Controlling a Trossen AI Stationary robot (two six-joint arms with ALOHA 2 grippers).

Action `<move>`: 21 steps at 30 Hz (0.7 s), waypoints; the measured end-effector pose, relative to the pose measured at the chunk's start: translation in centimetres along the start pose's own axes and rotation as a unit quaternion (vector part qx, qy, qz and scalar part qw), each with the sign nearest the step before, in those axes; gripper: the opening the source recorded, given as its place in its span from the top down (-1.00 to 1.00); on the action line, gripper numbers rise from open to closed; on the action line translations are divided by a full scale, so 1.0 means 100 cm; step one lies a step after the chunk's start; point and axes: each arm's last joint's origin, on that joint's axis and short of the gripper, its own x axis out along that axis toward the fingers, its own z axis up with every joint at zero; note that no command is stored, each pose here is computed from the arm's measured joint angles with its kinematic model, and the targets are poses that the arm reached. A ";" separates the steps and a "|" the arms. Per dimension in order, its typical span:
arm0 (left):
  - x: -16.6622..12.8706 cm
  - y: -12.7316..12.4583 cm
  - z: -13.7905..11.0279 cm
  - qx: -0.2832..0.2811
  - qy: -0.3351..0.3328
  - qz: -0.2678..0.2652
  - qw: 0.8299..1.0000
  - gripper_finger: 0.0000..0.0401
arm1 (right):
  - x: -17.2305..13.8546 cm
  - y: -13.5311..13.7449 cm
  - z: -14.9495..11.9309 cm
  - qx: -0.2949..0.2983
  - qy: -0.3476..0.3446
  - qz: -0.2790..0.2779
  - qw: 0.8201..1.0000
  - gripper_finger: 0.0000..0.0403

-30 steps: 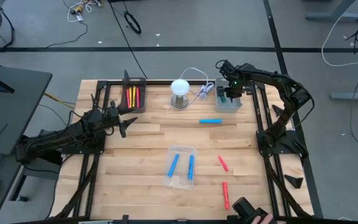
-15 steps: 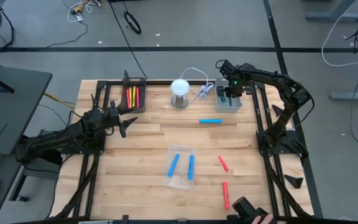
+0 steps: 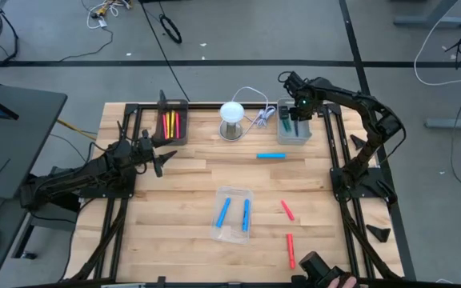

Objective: Pick & Place Markers
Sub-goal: Put the pink pen into the gray bin

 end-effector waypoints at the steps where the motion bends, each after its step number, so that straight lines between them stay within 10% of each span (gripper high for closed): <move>1: 0.000 0.000 0.000 0.000 0.000 0.000 1.000 -0.14 | -0.005 0.001 0.000 -0.001 -0.003 0.002 1.000 0.58; 21: 0.000 0.000 0.000 0.000 0.000 0.000 1.000 -0.14 | -0.052 0.034 -0.025 -0.213 0.016 0.001 0.977 0.58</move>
